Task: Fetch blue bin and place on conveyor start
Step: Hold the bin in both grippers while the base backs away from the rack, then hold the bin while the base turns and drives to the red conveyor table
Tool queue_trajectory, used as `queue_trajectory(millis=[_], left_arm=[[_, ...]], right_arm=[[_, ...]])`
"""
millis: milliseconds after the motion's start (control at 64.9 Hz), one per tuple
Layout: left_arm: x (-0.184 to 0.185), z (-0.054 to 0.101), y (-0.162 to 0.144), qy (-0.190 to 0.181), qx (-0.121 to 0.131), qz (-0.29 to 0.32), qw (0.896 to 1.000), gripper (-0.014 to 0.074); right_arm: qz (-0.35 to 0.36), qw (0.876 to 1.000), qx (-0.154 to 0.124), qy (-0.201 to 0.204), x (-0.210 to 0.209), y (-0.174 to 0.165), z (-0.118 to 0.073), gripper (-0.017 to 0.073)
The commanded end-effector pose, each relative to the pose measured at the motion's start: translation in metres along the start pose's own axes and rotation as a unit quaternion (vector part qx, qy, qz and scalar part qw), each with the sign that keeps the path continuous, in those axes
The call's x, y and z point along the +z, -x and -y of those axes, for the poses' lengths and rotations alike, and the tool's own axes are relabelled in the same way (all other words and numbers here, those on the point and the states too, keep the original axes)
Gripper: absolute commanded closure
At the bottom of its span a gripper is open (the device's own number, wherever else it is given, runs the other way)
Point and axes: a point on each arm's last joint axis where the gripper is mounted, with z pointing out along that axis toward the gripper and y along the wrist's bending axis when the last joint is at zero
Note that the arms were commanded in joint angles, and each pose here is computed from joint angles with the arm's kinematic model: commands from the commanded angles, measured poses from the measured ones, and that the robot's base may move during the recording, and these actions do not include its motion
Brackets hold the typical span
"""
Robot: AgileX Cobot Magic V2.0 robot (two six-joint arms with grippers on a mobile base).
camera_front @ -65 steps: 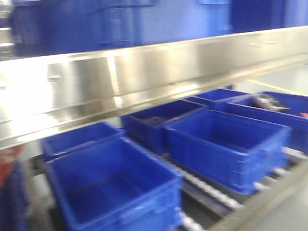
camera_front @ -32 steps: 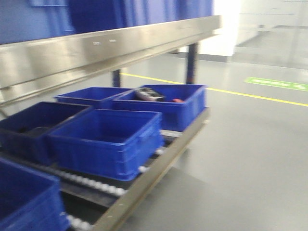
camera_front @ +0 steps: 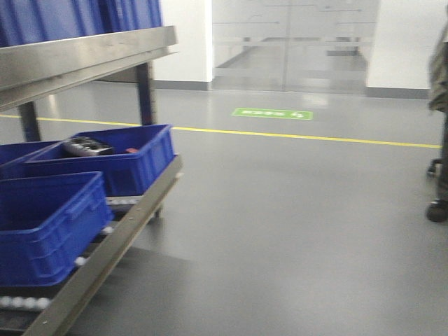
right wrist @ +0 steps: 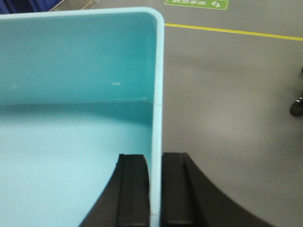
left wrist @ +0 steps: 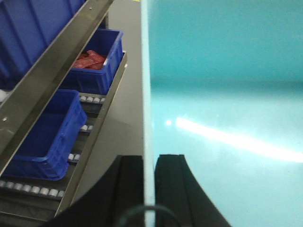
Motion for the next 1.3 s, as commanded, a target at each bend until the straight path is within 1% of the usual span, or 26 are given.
queue_trajectory(millis=[0,1280], left_arm=[[-0.0054,0.0027,0.0056,-0.017,0.003,0.023,1.000,0.0705],[-0.0054,0.0027,0.0056,-0.017,0.003,0.023,1.000,0.0705]], right_arm=[[0.032,0.999,-0.003,0.012,-0.0060,0.0083,-0.0004,0.0721],[0.033,0.999,-0.003,0.014,-0.0060,0.0086,-0.0006,0.0721]])
